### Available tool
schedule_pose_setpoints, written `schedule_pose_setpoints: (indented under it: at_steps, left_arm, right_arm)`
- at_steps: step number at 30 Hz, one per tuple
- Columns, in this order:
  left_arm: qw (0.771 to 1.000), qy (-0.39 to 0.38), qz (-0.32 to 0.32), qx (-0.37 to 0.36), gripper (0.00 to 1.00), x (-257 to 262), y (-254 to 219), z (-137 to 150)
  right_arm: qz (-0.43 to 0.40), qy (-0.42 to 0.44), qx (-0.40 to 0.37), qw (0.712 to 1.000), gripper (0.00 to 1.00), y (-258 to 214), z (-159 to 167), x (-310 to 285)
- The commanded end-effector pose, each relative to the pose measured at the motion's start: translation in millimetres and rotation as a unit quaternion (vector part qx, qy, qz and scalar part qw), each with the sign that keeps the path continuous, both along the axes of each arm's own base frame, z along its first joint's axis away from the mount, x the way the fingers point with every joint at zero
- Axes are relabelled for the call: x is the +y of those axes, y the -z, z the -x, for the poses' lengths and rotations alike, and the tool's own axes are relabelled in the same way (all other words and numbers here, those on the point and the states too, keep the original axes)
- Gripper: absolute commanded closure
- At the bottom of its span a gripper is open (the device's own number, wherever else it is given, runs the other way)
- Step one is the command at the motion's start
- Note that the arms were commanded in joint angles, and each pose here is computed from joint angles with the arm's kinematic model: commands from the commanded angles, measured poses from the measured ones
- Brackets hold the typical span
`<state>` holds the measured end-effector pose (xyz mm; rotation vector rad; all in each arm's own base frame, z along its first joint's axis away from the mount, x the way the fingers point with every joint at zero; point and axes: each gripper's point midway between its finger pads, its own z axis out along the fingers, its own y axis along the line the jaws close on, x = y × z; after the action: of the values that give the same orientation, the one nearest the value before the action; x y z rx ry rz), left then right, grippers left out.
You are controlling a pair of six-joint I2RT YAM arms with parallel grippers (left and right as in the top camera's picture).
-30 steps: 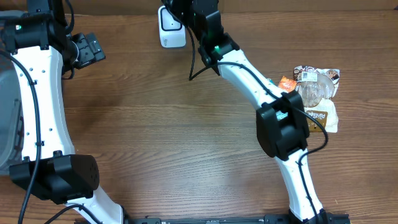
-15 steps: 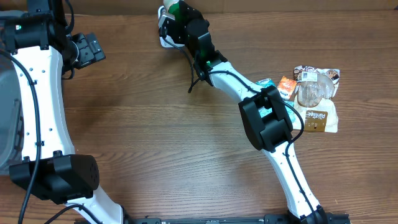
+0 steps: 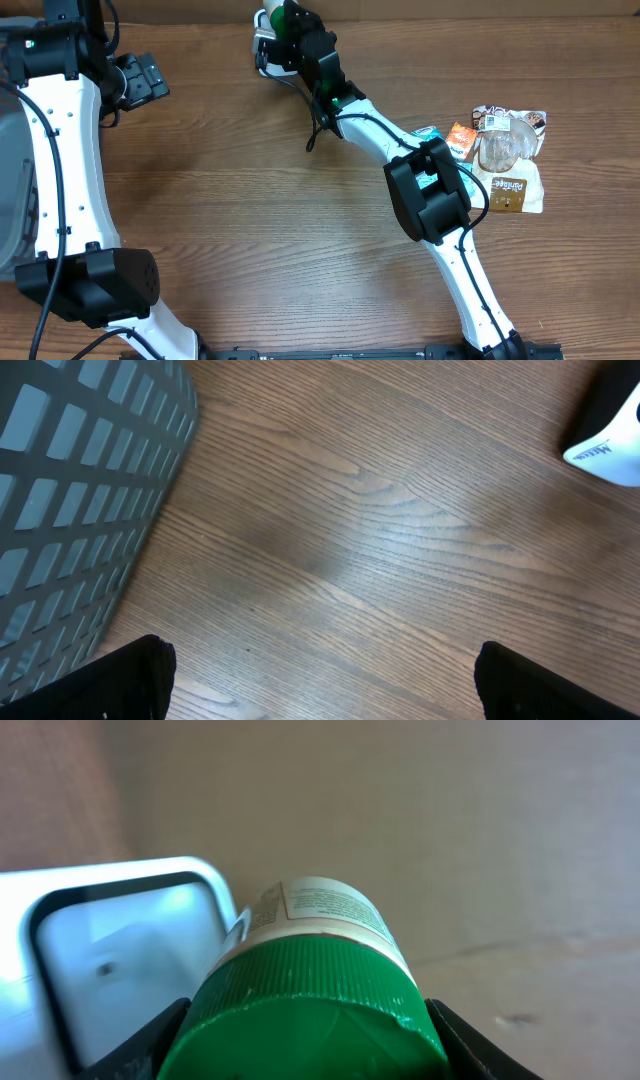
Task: Scan the item barcode
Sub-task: 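Hold the jar label in front of the scanner window with the right gripper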
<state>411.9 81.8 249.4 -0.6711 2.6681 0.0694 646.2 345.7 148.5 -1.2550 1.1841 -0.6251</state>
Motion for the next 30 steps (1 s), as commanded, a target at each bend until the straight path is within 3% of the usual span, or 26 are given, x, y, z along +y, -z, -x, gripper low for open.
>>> schedule_pose_setpoints:
  at_steps: [1, 19, 30]
  left_arm:
    - [1.0, 0.004, -0.003, 0.002, 0.0, -1.7, 1.7, -1.8]
    - [1.0, 0.004, -0.003, 0.002, 0.0, -1.8, 1.6, -1.9]
    - [1.0, 0.004, -0.003, 0.002, 0.0, -1.8, 1.7, -1.8]
  right_arm:
    - [0.042, -0.036, -0.013, 0.998, 0.67, -6.5, 7.1, 13.3]
    - [0.037, -0.029, -0.043, 0.998, 0.64, -23.1, 7.6, 15.8]
    - [-0.128, 0.013, -0.023, 0.991, 0.64, -111.2, 15.7, -2.0]
